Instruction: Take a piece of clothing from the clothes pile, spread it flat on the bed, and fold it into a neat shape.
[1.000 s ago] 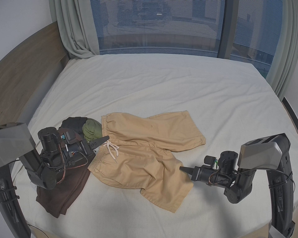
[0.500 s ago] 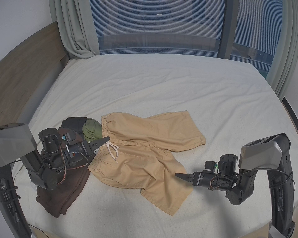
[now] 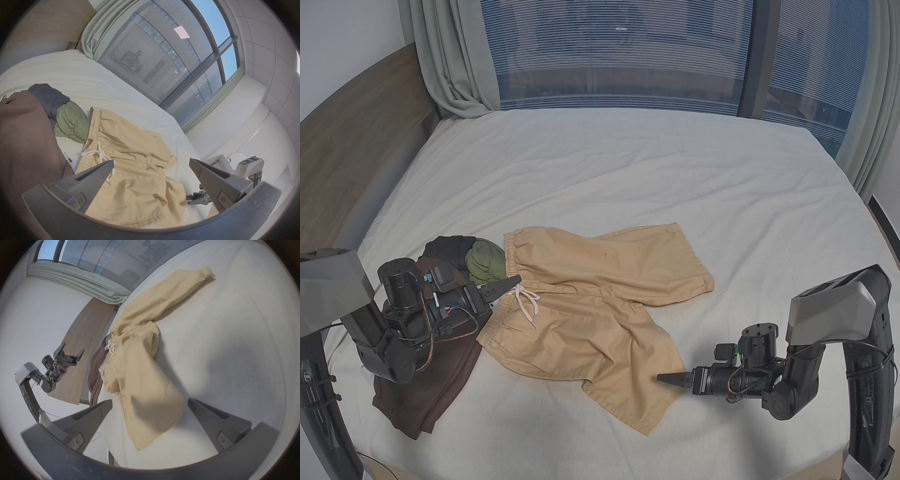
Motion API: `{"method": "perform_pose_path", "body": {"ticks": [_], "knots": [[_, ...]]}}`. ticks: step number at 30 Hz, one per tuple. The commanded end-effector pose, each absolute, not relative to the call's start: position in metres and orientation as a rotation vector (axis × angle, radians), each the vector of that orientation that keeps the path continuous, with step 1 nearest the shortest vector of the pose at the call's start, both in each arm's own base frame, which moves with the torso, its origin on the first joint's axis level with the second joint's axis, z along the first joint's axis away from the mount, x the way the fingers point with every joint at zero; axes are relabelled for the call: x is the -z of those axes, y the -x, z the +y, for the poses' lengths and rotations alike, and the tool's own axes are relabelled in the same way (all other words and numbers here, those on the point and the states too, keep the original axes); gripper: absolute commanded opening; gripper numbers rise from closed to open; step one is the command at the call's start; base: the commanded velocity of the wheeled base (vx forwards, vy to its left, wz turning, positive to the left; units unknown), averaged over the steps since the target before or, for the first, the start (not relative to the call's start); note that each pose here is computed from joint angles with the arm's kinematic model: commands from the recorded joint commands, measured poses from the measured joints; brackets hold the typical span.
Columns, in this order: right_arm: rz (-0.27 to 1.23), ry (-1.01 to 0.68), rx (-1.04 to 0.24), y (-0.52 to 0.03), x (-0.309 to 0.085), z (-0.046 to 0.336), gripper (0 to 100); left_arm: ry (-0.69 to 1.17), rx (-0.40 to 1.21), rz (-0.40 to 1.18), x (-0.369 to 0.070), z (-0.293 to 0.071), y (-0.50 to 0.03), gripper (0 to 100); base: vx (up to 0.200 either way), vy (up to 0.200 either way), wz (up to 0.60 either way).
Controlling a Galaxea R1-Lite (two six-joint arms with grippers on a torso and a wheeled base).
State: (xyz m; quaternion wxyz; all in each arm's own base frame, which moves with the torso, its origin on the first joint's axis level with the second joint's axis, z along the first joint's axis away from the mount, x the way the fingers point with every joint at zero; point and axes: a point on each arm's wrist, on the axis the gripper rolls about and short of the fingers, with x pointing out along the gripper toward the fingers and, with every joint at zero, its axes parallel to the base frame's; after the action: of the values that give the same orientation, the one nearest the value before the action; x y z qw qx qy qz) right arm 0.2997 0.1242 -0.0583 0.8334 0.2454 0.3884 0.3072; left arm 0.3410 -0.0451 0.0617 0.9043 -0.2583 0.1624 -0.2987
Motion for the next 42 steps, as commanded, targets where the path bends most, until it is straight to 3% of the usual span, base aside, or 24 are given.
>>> {"method": "perform_pose_path", "body": {"ticks": [1,15,24,42], "knots": [[0.85,-0.513,-0.665,-0.291,0.059,0.129,100,0.534,0.616,0.337,-0.061,-0.045,-0.341,100,0.0,0.0,0.0],[0.805,-0.603,-0.736,-0.286,0.024,0.148,100,0.534,0.617,0.335,-0.061,-0.045,-0.342,100,0.0,0.0,0.0],[0.63,-0.679,-0.764,-0.31,0.003,0.151,100,0.533,0.619,0.321,-0.057,-0.045,-0.344,100,0.0,0.0,0.0],[0.725,-0.7,-0.642,-0.321,0.029,0.129,100,0.532,0.623,0.312,-0.056,-0.045,-0.345,100,0.0,0.0,0.0]]}}
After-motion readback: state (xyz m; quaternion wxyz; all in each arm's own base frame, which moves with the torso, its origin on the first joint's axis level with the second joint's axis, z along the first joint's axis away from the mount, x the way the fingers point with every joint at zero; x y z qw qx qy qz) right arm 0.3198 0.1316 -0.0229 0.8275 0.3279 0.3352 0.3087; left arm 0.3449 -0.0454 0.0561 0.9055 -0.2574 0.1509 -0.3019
